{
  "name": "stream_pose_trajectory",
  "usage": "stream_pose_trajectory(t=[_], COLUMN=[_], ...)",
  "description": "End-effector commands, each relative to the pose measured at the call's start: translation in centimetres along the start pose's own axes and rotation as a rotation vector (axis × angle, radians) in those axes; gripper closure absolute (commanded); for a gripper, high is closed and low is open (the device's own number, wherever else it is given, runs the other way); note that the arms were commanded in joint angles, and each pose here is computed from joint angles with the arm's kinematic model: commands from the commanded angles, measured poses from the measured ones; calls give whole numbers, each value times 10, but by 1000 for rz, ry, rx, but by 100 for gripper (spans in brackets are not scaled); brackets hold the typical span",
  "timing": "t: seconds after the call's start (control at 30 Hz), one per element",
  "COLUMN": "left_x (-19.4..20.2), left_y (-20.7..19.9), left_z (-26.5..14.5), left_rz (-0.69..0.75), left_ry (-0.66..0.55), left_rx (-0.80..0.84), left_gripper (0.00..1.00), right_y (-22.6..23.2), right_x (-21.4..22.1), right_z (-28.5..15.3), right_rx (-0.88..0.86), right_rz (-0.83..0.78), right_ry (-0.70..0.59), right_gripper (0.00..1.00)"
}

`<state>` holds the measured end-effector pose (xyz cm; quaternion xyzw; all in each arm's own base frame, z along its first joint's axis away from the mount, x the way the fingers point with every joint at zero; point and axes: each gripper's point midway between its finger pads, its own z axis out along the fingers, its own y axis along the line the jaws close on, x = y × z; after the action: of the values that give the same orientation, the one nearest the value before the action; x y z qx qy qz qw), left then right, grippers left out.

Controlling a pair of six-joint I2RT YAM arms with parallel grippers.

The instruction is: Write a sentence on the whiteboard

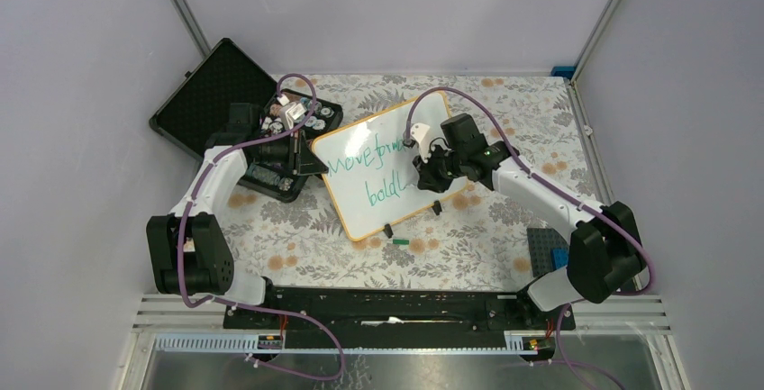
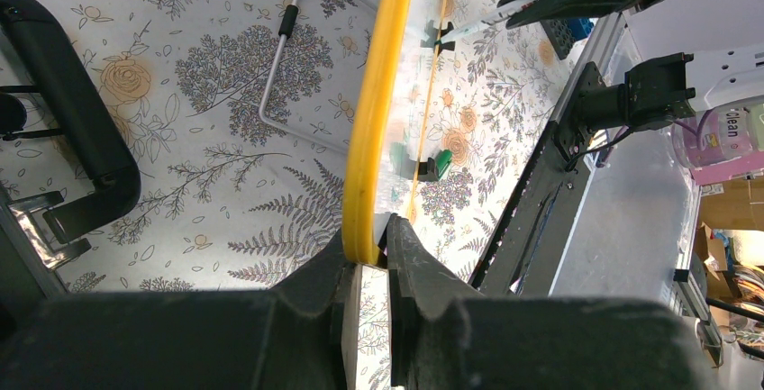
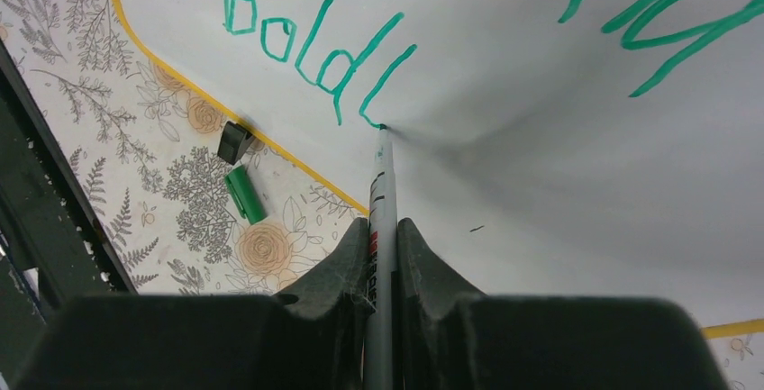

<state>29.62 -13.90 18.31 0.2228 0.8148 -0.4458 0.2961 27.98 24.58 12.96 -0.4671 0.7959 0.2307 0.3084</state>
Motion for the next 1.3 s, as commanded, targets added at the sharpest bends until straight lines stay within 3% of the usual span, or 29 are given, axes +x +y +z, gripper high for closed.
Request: stream_pose_trajectory(t=[0.0,0.23,1.27], left_x=[-6,-7,-7], left_y=[21,21,21], left_z=[0,0,3], left_rz=[124,125,127], left_ry=[-3,-4,3], left_rx=[-86,-83,-82], left_gripper=[100,100,100], right_y=[-14,0,-22], right_x=[-37,-47,-41], right_z=[-18,-28,-15], right_rx=[68,-7,56], right_rz=[-32,-39,-37], right_ry=[-84,-109,-88], right_gripper=[100,100,100])
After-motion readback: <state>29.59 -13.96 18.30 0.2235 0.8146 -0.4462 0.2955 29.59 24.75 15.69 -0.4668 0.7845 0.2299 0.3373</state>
